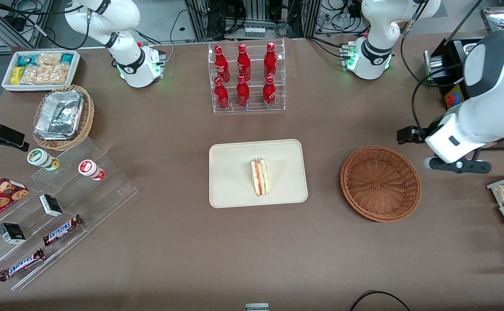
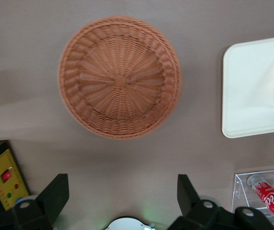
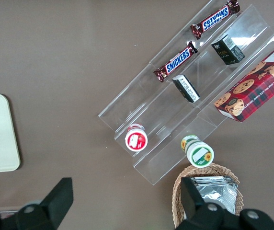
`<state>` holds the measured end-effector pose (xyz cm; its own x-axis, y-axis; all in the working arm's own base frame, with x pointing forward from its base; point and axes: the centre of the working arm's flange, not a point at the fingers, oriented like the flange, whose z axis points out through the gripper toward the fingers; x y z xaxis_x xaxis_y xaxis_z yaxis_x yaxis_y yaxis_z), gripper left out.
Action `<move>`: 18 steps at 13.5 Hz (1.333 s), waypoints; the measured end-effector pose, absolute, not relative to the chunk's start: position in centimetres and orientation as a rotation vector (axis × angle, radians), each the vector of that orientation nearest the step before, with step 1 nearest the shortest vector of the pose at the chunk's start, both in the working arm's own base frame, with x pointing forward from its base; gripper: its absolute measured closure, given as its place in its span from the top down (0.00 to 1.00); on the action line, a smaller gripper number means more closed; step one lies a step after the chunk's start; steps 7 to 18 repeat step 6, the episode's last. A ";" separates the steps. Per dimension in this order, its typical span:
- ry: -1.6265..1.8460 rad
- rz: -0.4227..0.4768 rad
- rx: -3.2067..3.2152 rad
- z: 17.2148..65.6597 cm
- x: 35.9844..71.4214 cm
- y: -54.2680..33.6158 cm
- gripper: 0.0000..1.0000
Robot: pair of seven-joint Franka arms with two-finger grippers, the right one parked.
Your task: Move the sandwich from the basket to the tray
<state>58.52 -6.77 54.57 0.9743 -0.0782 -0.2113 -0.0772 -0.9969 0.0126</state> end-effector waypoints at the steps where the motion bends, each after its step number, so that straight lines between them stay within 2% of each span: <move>1: -0.086 -0.318 3.121 55.2 58.4 -5.4 1.00; 6: 0.047 -0.249 3.129 57.6 58.0 -0.4 1.00; 18: 0.047 -0.249 3.129 57.6 58.0 -0.4 1.00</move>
